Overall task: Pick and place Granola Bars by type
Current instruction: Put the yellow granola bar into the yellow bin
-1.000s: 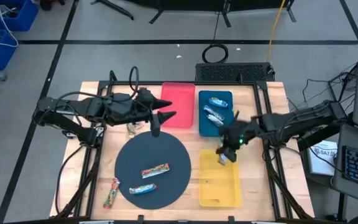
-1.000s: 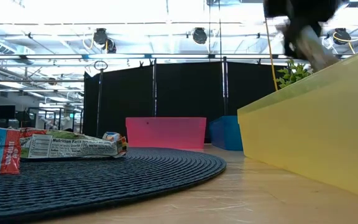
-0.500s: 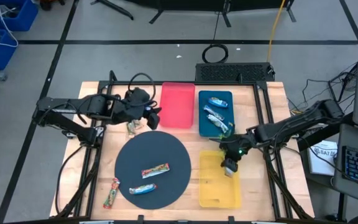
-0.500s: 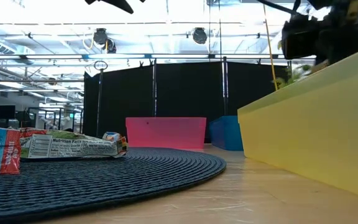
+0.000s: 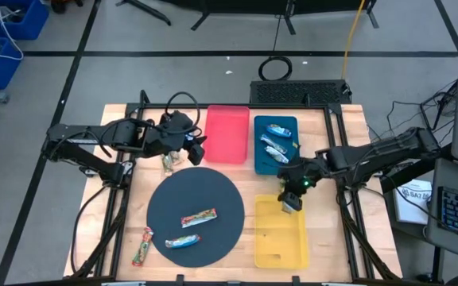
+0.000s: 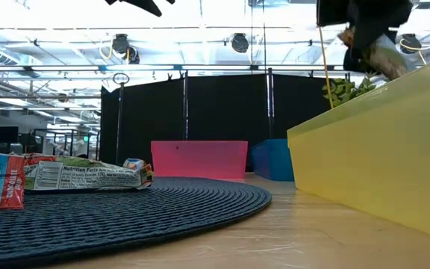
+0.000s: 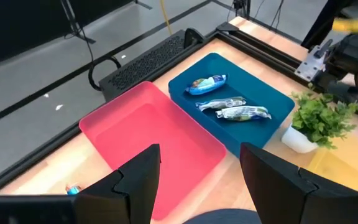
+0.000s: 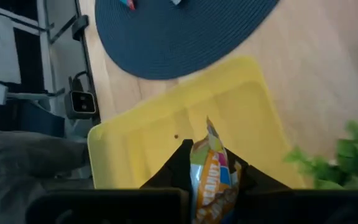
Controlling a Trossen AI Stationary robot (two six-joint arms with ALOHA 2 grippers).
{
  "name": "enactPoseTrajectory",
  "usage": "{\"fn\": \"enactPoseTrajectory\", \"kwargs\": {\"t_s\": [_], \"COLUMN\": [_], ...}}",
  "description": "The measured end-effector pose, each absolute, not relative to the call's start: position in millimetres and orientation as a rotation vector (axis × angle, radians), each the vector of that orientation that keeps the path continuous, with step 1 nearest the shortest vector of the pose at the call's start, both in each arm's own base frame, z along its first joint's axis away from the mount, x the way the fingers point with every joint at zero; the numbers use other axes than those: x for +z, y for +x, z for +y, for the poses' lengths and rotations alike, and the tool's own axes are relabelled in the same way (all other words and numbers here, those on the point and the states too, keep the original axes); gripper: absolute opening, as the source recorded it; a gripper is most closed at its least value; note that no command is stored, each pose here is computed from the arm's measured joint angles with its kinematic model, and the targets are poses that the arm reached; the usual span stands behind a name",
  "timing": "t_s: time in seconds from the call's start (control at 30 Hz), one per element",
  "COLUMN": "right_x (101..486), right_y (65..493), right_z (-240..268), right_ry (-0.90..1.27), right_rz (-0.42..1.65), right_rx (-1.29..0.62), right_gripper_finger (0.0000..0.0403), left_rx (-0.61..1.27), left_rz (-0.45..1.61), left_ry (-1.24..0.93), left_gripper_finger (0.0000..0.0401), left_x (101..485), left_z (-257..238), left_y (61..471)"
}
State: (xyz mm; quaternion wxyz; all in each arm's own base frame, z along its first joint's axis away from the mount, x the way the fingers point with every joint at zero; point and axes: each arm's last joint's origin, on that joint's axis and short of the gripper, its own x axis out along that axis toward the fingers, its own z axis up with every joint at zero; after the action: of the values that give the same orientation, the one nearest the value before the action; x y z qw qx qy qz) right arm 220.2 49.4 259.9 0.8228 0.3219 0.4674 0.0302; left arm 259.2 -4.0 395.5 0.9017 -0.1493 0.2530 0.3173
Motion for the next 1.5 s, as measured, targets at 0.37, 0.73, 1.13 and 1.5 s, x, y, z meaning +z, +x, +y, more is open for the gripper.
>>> {"fn": "enactPoseTrajectory", "kwargs": {"t_s": [0.37,0.73,1.13,1.5], "right_x": [258,205,192,228], "right_y": [226,253,252,253], "right_z": [99,135,150,150], "right_ry": [0.71,0.633,0.671,0.766], "right_rz": [1.12,1.25,1.32,1.166], "right_rx": [0.161,0.138,0.17,0.245], "right_gripper_finger": [0.0019,0.0019,0.0078,0.0139], "left_rx": [0.658,0.658,0.652,0.964], "left_rz": [0.538,0.558,0.571,0.793], "left_ry": [-0.27,-0.238,-0.251,-0.546], "left_gripper_finger": [0.0225,0.0225,0.0225,0.0225], "left_x": [395,395,395,369], "left_z": [0,9,15,20], "left_y": [259,259,259,227]}}
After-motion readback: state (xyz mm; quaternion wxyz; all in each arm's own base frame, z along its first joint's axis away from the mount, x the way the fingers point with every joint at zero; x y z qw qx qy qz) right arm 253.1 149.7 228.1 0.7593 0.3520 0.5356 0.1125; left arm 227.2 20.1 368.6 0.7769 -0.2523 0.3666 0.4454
